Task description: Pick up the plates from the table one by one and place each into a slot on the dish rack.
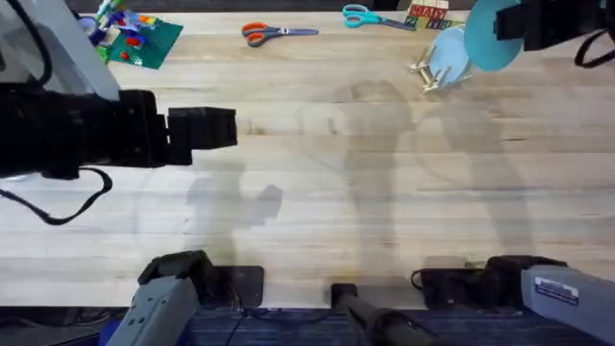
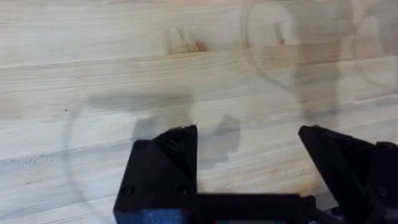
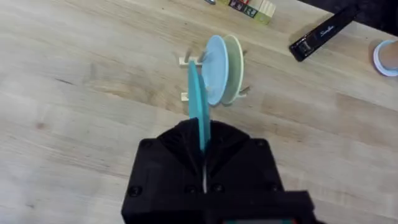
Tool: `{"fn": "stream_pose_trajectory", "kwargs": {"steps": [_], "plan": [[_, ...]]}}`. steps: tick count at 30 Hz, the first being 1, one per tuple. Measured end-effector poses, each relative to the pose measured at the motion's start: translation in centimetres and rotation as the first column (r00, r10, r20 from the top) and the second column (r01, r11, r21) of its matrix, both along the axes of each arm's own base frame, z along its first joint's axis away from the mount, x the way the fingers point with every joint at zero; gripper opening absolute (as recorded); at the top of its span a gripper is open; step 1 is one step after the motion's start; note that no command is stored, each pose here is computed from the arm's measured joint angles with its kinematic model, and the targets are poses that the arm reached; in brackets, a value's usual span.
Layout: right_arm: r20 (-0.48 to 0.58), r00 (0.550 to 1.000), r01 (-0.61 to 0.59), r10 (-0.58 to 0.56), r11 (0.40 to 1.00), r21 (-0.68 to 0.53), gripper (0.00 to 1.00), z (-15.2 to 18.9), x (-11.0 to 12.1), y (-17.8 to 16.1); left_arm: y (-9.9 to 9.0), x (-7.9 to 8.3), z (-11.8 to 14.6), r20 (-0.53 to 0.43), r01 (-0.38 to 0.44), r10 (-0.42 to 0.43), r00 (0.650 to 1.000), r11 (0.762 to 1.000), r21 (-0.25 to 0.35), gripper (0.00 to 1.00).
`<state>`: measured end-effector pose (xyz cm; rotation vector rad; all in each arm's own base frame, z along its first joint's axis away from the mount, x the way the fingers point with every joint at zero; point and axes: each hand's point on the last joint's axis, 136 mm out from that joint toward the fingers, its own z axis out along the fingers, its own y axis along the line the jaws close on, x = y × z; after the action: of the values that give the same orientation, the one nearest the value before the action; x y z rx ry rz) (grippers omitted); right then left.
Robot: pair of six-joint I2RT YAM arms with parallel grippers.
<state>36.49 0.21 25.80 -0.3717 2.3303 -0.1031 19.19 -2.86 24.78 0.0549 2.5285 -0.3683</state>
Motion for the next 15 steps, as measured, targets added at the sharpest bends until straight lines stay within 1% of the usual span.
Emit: {"fn": "stream_pose_trajectory", "kwargs": {"steps": [15], "plan": [[0.0,1.0,0.002,-0.002,1.0,0.002,0.029,0.0,0.0,0.0,0.01,0.0,0.0,0.014,0.044,-0.044,0.999,0.999,0.031,0.993]]}}
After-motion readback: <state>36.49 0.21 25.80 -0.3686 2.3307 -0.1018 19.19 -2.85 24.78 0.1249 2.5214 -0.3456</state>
